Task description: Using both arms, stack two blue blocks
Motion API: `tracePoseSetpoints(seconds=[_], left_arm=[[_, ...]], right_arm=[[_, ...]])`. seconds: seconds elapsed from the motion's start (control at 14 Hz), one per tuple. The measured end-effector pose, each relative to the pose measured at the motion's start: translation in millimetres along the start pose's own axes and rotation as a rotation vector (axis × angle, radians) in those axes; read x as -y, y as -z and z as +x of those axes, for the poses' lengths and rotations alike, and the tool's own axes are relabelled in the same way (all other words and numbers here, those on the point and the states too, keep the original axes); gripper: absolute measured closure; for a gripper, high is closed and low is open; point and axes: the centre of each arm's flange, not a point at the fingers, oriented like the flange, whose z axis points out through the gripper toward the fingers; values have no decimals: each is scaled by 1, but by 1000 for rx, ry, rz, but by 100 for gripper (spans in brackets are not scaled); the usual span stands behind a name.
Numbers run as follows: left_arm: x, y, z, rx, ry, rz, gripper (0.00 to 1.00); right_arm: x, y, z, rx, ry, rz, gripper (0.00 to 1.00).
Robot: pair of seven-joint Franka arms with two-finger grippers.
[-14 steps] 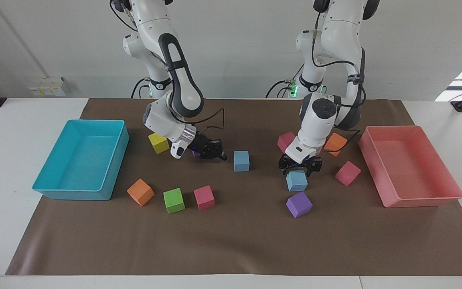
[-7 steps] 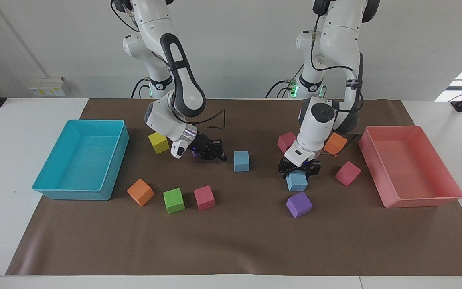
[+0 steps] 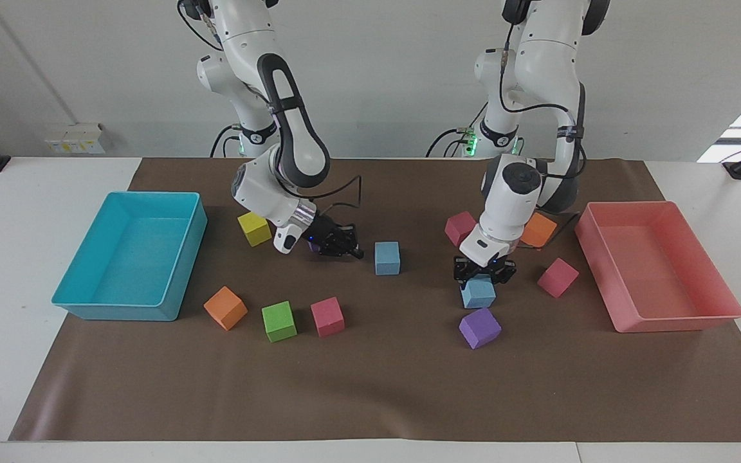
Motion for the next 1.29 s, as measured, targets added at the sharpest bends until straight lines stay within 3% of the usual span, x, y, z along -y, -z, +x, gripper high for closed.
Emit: tracePoseSetpoints(seconds=[0.29, 0.57, 0.93, 1.29], left_arm=[[-16, 40, 1, -5, 73, -4, 41], [-78, 70, -7, 4, 105, -17, 41], [-151, 78, -35, 7, 59, -40, 41], [-189, 69, -52, 11, -4, -33, 41]], right_arm=[[0, 0, 0, 0, 0, 0, 99], [0, 0, 0, -1, 0, 0, 99], [0, 0, 0, -1, 0, 0, 99], [0, 0, 0, -1, 0, -1, 99]])
